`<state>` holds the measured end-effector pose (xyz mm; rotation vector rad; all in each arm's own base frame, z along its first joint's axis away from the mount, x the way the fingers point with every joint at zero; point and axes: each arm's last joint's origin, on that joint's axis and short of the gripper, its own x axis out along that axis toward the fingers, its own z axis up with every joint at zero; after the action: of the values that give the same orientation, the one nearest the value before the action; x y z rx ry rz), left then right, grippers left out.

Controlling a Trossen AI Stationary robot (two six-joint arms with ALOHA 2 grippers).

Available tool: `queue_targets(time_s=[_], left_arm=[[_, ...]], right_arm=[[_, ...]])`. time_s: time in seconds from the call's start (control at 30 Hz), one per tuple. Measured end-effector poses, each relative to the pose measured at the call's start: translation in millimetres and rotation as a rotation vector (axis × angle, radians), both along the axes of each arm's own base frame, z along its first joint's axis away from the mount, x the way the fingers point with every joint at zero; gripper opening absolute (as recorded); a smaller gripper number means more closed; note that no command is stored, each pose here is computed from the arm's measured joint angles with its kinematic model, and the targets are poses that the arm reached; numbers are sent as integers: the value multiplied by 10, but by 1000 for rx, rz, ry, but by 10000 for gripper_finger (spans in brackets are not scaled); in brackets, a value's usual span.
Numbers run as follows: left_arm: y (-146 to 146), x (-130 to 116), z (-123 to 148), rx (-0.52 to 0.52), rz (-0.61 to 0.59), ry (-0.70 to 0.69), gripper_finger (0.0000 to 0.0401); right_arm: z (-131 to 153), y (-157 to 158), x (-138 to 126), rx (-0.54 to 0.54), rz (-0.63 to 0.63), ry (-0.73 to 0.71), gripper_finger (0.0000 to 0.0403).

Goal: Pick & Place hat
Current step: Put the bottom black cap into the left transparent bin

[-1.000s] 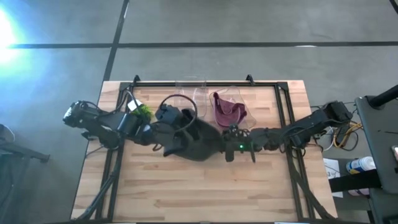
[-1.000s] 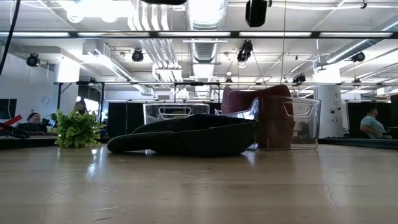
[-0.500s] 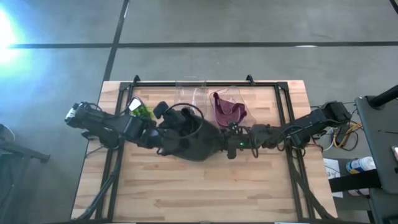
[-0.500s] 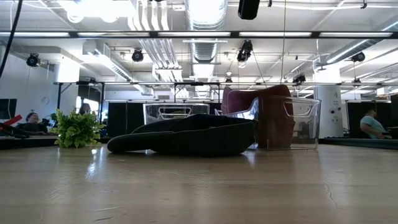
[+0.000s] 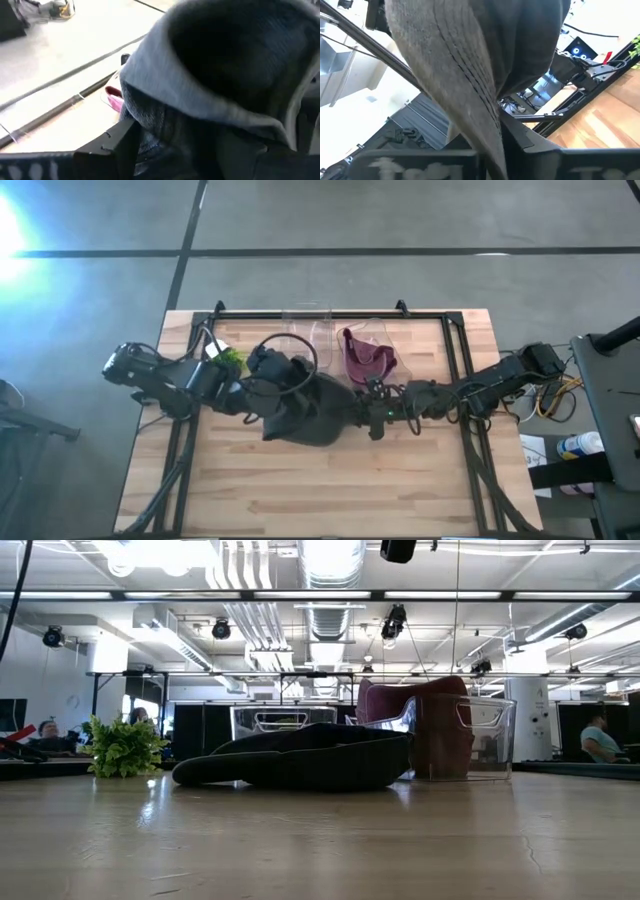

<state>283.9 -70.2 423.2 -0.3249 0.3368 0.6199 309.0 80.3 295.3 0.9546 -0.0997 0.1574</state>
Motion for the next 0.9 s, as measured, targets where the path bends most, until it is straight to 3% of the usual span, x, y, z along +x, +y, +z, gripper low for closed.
queue_targets(time_s=[0.17, 0.4, 0.57, 0.73, 0.9], left_arm=[[-10, -30, 93, -85, 5, -66, 223], [28, -220, 307, -91, -49, -39, 223], [33, -298, 383, -133, -101, -49, 223], [24, -382, 324, -161, -147, 41, 223], [51, -561, 475, -194, -212, 9, 223]], right_arm=[[-5, 1, 0, -4, 1, 4, 62], [-8, -2, 0, -7, -6, 5, 80], [-10, -17, 4, -7, -13, 6, 63], [-10, -29, 6, -10, -18, 5, 33], [-4, -33, 6, -6, -22, -1, 14]])
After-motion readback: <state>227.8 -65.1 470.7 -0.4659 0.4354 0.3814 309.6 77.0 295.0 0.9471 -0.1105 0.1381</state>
